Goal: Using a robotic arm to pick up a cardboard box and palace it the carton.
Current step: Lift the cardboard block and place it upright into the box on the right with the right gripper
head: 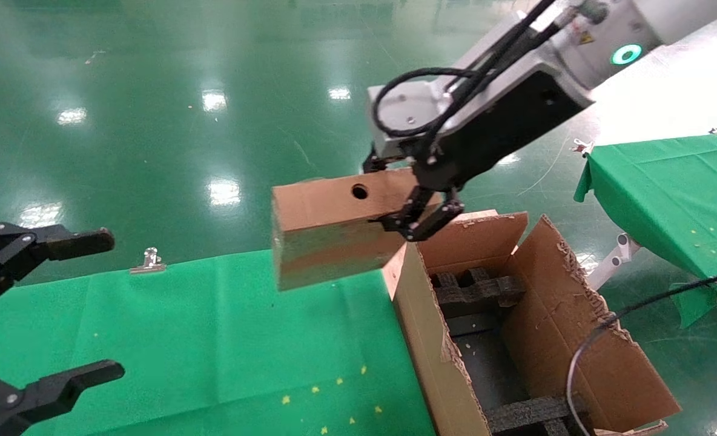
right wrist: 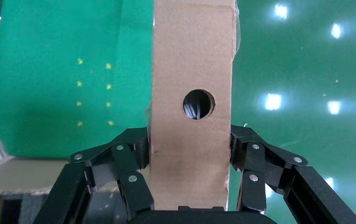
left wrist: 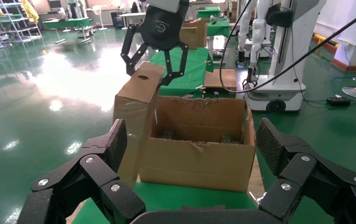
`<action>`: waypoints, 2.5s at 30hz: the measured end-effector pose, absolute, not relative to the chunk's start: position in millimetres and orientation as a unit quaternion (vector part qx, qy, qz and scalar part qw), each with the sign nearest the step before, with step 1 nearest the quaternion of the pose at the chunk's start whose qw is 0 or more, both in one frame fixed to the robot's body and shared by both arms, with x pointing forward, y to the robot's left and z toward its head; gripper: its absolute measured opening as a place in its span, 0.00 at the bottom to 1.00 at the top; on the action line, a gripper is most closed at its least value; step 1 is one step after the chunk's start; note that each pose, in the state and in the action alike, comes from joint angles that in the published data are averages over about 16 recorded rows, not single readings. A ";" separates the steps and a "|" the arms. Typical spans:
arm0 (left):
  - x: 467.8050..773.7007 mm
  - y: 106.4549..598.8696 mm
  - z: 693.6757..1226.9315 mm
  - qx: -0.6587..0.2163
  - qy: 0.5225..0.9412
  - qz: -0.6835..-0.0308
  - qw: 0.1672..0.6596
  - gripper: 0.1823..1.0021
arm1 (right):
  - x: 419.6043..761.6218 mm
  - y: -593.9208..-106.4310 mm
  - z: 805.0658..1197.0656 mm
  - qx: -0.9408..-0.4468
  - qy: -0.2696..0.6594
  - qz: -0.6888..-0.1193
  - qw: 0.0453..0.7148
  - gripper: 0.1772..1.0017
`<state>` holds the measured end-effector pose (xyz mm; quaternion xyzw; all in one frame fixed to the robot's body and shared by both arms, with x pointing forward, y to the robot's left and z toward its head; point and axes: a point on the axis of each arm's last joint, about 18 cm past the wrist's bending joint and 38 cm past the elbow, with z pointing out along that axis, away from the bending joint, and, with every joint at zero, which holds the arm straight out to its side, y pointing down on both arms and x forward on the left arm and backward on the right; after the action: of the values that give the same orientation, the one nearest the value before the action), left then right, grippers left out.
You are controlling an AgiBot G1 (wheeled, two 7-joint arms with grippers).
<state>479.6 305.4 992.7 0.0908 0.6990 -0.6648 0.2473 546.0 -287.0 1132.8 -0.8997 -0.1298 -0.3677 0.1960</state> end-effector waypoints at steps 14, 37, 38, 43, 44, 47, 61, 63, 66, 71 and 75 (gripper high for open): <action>479.6 305.4 992.7 0.091 0.699 -0.665 0.247 1.00 | 500.3 -402.4 1138.6 -0.905 -0.004 -0.399 0.145 0.26; 479.6 305.5 992.7 0.091 0.699 -0.665 0.247 1.00 | 447.4 -499.1 1079.8 -0.906 0.144 -0.375 0.136 0.24; 479.6 305.5 992.7 0.091 0.699 -0.665 0.247 1.00 | 447.3 -499.3 1079.5 -0.905 0.145 -0.375 0.136 0.24; 479.7 305.5 992.7 0.091 0.699 -0.665 0.247 1.00 | 449.8 -500.9 1075.4 -0.901 0.168 -0.373 0.145 0.23; 479.7 305.5 992.7 0.091 0.699 -0.665 0.247 1.00 | 450.6 -501.1 1074.1 -0.899 0.177 -0.373 0.148 0.23; 479.6 305.5 992.7 0.091 0.699 -0.665 0.247 1.00 | 452.9 -502.7 1068.3 -0.890 0.211 -0.371 0.159 0.23; 479.7 305.5 992.7 0.091 0.699 -0.665 0.247 1.00 | 451.7 -515.4 1021.4 -0.780 0.469 -0.350 0.220 0.22; 479.7 305.5 992.7 0.091 0.699 -0.665 0.247 1.00 | 451.3 -517.0 1016.3 -0.761 0.499 -0.346 0.230 0.22; 479.7 305.5 992.8 0.091 0.699 -0.665 0.247 1.00 | 451.3 -519.2 1009.7 -0.735 0.536 -0.337 0.244 0.22; 479.7 305.5 992.8 0.090 0.699 -0.665 0.247 1.00 | 452.5 -520.9 1002.1 -0.704 0.574 -0.322 0.266 0.22; 479.7 305.6 992.8 0.090 0.699 -0.665 0.247 1.00 | 453.4 -521.3 999.6 -0.692 0.586 -0.317 0.277 0.22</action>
<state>479.7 305.6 992.8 0.0904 0.6987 -0.6652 0.2474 453.4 -521.3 999.6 -0.6922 0.5863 -0.3166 0.2773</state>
